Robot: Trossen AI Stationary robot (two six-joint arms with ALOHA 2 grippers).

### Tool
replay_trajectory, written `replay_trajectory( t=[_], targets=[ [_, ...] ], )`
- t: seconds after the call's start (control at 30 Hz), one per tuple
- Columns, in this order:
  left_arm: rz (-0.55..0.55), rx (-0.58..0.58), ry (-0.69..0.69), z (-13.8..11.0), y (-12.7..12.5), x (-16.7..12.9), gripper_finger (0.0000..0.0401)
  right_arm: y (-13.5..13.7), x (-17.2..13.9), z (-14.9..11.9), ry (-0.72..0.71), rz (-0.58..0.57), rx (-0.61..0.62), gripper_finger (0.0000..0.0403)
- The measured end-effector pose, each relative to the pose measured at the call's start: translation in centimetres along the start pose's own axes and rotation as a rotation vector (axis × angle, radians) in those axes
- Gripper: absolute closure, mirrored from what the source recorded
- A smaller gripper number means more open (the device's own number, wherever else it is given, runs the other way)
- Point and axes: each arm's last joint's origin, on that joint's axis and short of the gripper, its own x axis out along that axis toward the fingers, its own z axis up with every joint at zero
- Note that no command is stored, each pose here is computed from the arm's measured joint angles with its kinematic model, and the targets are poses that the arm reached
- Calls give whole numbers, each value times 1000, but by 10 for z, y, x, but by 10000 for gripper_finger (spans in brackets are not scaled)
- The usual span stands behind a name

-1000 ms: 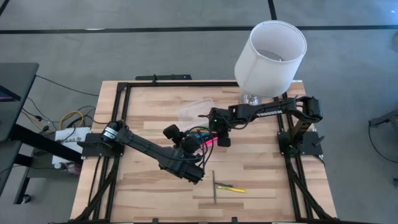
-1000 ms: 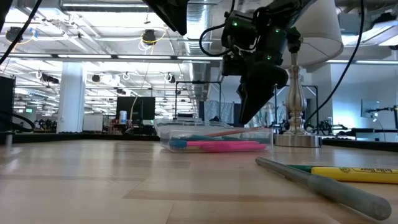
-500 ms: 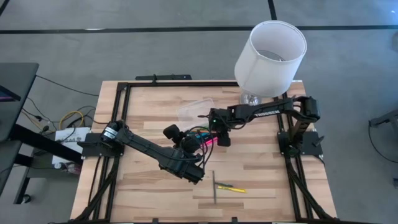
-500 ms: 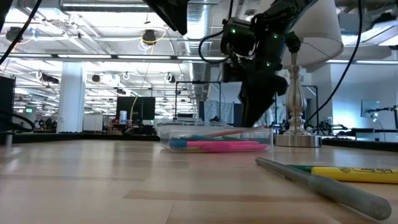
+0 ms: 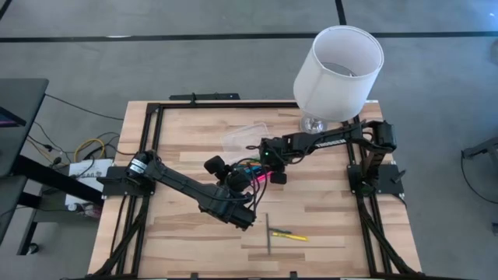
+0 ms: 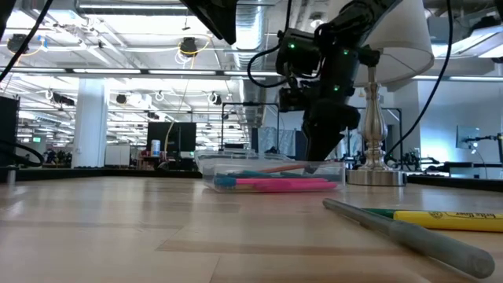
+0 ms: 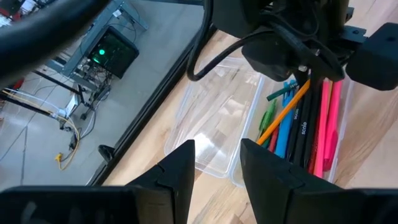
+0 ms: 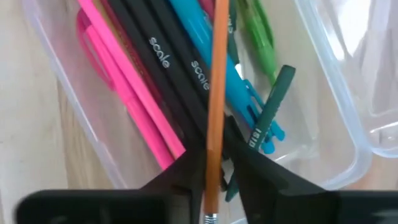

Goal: Pick & place school supplies into a supply box
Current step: Put the yellow pencil into the transparent supply box, then move the gray ballpoint pen near the transparent supply box

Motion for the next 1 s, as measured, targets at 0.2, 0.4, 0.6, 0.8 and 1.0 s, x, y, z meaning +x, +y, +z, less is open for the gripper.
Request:
replay_trajectory(
  t=[0.2, 0.4, 0.6, 0.8, 1.0],
  targets=[
    [0, 0, 0, 0, 0, 0, 278, 7, 0, 2, -11, 5, -42, 392],
    [0, 0, 0, 0, 0, 0, 278, 11, 0, 3, -16, 11, -57, 379],
    [0, 0, 1, 0, 0, 0, 278, 20, 0, 5, -44, 55, -69, 395],
    [1, 1, 0, 0, 0, 0, 278, 24, 0, 5, -43, 105, -37, 341],
    [7, 0, -11, 0, 0, 0, 278, 21, 0, 5, -41, 104, 10, 292]
  ],
)
